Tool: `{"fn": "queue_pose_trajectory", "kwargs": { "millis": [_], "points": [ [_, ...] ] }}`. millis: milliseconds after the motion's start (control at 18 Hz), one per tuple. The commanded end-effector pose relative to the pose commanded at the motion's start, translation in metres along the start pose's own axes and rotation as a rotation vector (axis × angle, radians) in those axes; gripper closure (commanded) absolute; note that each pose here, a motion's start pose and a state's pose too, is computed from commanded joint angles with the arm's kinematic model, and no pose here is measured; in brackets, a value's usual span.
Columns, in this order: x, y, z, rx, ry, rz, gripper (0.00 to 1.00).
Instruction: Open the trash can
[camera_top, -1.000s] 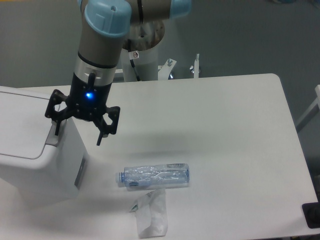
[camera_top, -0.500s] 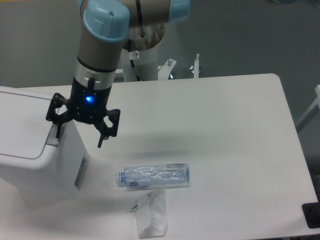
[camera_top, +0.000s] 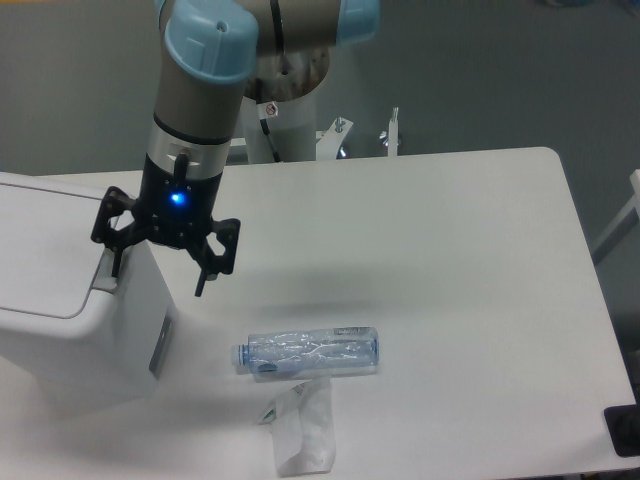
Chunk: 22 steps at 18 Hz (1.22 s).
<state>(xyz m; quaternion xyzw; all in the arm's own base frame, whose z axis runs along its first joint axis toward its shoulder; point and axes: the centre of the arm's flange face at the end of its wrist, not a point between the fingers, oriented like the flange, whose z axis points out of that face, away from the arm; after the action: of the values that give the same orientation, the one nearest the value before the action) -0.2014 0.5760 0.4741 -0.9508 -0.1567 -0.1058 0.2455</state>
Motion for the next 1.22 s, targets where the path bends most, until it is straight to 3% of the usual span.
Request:
{"fn": "queue_pose_trajectory", "kwargs": {
  "millis": [833,1222],
  "points": [
    [0.002,0.001,-0.003,0.004,0.000,0.005,0.00],
    [0.004,-0.018,-0.022,0.052,-0.013,0.032,0.00]
  ]
}}
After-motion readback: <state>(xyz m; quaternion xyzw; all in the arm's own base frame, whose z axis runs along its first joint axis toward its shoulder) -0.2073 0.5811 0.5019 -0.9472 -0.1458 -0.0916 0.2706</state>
